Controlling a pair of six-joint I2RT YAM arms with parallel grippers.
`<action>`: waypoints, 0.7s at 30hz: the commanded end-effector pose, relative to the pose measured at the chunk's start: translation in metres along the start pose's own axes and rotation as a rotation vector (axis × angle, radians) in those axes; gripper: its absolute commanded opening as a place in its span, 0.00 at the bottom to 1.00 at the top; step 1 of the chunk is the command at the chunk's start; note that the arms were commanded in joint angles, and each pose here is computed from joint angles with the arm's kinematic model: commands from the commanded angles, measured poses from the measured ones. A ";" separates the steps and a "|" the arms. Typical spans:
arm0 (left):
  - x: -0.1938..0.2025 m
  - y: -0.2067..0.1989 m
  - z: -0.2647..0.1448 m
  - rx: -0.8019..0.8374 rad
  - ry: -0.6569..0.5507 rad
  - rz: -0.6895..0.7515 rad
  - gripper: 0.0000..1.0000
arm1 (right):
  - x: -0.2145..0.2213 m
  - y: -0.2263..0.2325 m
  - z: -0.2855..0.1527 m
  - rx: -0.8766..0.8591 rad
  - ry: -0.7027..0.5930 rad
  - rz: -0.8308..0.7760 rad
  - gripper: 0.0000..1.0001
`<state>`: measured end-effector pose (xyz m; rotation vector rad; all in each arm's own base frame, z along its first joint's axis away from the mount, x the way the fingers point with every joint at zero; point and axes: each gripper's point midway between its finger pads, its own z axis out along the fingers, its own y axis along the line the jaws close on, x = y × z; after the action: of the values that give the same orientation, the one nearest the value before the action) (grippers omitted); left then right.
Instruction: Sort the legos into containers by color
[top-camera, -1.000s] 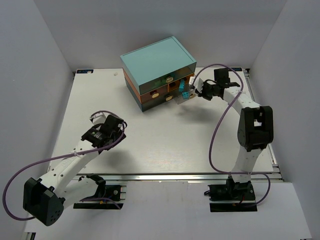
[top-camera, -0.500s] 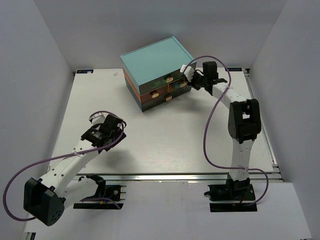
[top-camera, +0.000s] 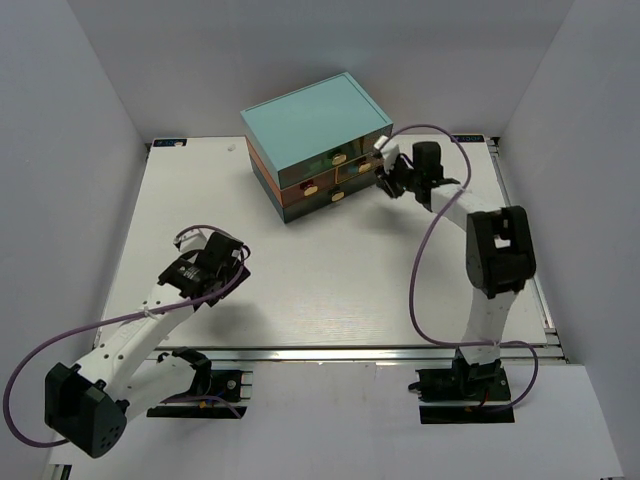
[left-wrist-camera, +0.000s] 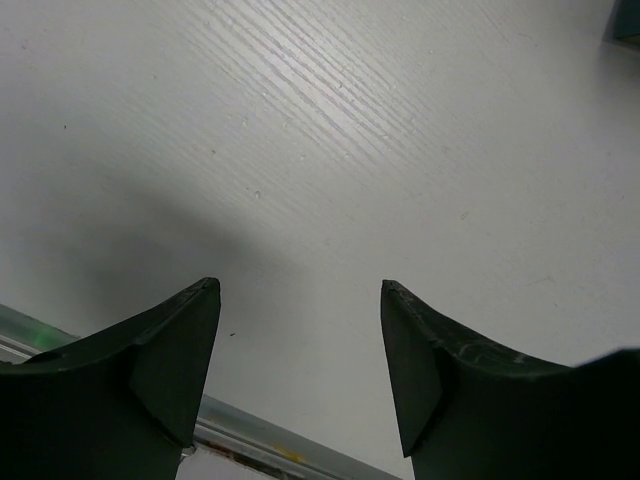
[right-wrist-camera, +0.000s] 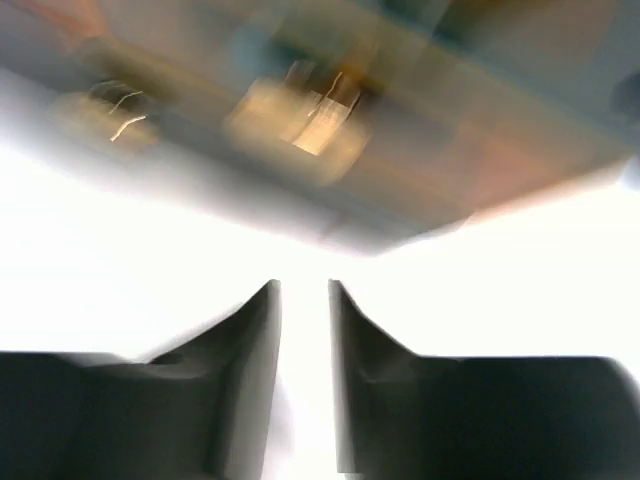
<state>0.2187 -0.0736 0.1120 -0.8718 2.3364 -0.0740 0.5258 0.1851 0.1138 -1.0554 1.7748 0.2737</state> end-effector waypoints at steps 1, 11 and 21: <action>-0.002 0.006 0.000 -0.001 -0.020 -0.034 0.75 | -0.041 0.021 -0.040 -0.044 -0.192 0.109 0.59; -0.003 -0.004 0.003 -0.027 0.007 0.001 0.77 | -0.026 0.072 0.001 -0.232 -0.147 0.786 0.89; 0.001 0.013 -0.005 -0.052 0.007 -0.051 0.77 | -0.024 0.086 0.038 -0.198 -0.106 1.210 0.89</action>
<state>0.2101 -0.0704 0.1047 -0.9134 2.3631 -0.0410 0.4652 0.2577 0.0664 -0.1010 2.1854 1.1417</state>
